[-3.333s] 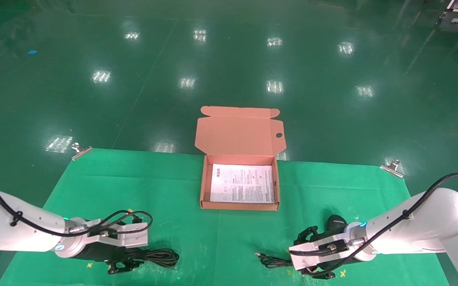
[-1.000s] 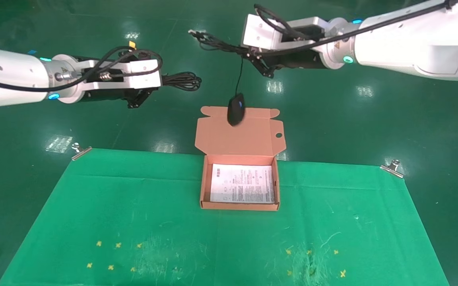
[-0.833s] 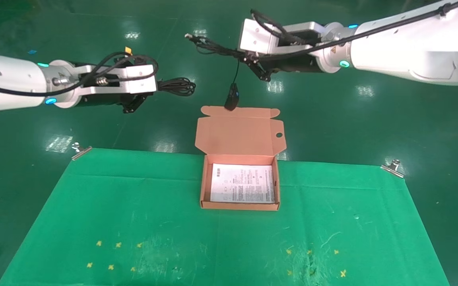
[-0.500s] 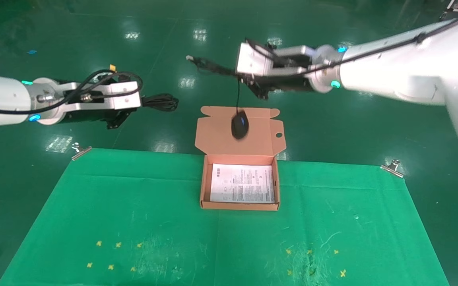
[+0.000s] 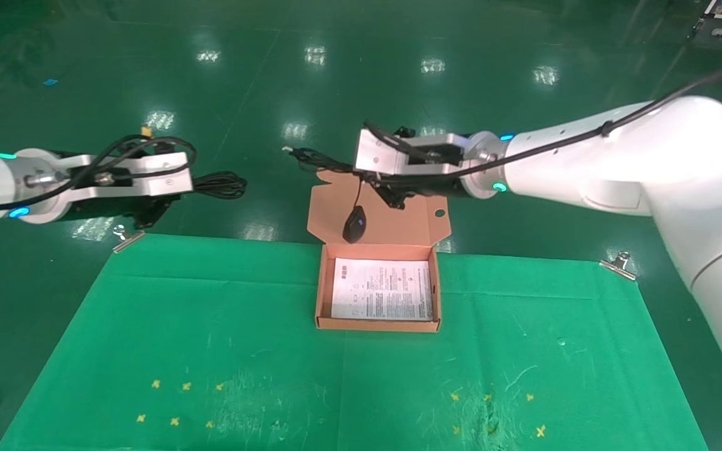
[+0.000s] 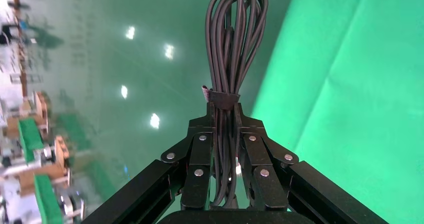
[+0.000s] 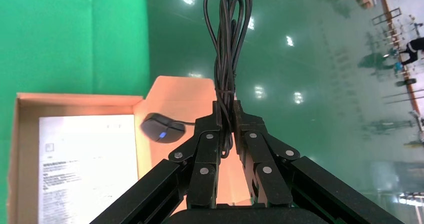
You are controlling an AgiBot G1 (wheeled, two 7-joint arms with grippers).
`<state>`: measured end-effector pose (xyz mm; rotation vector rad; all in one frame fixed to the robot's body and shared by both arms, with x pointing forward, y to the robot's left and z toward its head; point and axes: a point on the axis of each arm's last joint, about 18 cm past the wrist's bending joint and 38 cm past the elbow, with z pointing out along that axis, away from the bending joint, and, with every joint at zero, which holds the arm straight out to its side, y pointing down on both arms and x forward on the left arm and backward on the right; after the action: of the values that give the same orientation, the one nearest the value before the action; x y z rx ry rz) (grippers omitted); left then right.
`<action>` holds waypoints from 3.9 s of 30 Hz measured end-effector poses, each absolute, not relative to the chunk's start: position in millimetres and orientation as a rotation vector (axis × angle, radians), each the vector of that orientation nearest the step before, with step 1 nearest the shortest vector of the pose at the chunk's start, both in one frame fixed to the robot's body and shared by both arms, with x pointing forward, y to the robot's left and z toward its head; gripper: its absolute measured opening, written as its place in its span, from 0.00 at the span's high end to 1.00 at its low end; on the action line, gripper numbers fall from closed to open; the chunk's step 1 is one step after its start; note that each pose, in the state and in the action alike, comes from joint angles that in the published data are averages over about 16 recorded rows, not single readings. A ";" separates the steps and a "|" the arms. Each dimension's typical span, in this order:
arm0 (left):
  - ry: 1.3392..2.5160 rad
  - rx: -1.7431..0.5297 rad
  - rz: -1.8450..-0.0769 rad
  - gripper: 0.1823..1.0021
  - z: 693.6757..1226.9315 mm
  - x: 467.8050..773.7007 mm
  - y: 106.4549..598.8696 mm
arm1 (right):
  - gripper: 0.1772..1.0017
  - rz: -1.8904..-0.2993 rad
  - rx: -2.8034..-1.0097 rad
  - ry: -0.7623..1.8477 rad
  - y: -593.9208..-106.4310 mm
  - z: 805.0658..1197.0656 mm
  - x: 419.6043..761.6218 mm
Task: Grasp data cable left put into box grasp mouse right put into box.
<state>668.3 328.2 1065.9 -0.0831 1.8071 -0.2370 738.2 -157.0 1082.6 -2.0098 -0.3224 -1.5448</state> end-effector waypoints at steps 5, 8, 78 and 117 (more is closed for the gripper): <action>1.821 -0.125 -0.224 0.93 1061.6 662.1 336.9 | 0.95 -1.502 -2.026 -0.306 -149.4 1065.8 740.3; 1.827 -0.143 -0.221 0.93 1060.0 659.2 340.5 | 0.95 -1.476 -2.036 -0.289 -146.0 1055.9 741.5; 1.852 0.377 -0.498 0.93 943.6 752.3 131.6 | 0.17 -1.508 -2.078 0.235 -307.0 1035.0 736.5; 1.726 0.359 -0.504 0.62 1002.4 753.4 153.3 | 0.00 -1.646 -2.011 0.166 -340.8 1075.9 703.5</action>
<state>753.4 153.3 1002.4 0.3591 1.7255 -0.5041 703.5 -340.8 1075.9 -2.0107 0.1660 -1.6460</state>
